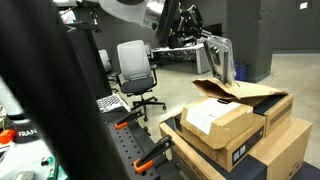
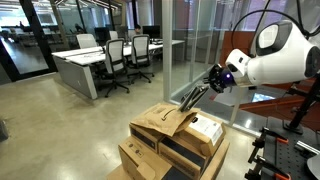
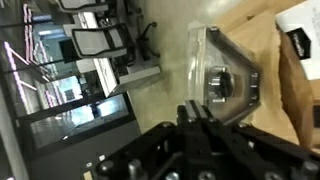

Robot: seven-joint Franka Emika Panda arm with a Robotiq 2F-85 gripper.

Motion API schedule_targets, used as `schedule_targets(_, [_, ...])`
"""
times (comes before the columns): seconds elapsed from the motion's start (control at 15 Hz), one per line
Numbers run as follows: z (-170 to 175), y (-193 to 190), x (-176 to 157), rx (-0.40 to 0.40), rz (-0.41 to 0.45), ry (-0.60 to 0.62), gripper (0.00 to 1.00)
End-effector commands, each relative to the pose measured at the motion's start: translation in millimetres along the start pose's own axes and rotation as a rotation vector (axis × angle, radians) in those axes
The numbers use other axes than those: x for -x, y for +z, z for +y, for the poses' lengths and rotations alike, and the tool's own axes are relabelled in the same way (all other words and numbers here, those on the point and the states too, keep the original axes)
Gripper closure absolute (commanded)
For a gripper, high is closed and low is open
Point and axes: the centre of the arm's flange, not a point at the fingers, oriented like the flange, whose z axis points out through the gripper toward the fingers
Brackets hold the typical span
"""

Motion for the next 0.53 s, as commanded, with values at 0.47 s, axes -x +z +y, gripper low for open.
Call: schedule_targets(0.47, [1.9, 2.6, -1.8, 0.002, 0.010, -0.019, 1.00])
